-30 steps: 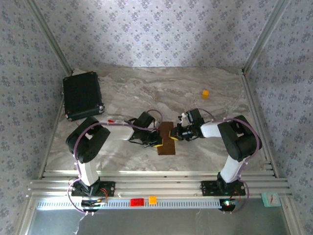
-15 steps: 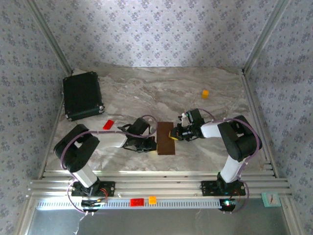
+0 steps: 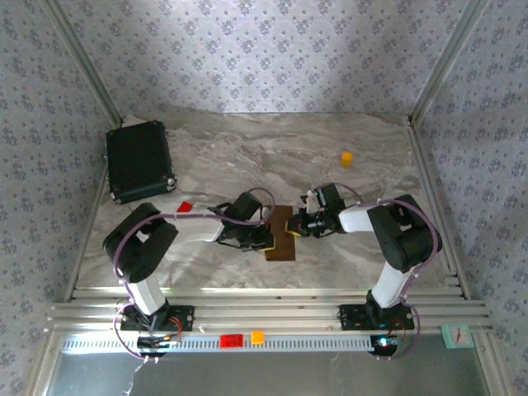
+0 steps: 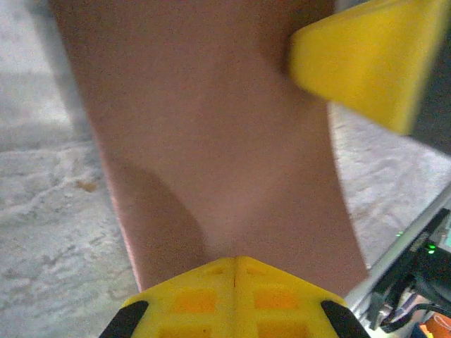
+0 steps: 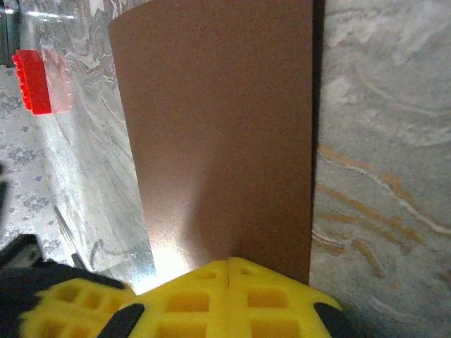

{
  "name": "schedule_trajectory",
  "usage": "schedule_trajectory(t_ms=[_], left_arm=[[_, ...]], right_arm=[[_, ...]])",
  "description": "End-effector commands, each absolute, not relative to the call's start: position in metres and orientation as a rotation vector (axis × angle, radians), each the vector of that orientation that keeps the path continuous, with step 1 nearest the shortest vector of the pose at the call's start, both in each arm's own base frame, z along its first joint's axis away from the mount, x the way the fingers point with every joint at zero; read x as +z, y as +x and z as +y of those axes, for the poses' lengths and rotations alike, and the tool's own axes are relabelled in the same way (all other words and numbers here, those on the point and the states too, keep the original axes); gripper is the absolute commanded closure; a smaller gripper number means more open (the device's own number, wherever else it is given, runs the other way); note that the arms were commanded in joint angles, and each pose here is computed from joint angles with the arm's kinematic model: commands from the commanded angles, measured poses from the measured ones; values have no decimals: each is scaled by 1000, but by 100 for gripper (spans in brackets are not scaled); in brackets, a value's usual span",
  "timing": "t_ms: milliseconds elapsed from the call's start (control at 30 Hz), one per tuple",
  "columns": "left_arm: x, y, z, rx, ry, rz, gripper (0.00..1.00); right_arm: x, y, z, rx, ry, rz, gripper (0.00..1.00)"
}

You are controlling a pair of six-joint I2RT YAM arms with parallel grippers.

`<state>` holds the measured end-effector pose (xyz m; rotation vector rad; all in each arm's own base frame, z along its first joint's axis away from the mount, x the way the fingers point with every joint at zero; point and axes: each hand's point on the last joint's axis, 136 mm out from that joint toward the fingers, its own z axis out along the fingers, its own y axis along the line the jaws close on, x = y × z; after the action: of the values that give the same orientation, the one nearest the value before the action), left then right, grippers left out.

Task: Fold a paper plane with a square sheet of paper (pick it up from the middle)

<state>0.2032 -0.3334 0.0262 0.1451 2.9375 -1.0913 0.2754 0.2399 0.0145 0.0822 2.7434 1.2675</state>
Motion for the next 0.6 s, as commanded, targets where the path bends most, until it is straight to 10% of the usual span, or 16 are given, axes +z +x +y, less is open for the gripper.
schedule_trajectory(t_ms=[0,567], left_arm=[[7,185,-326,-1053,177,3014,97],[23,153,-284,-728,368,2994,98]], right_arm=[[-55,223,189,900,317,3058,100],[-58,220,187,893,322,3067,100]])
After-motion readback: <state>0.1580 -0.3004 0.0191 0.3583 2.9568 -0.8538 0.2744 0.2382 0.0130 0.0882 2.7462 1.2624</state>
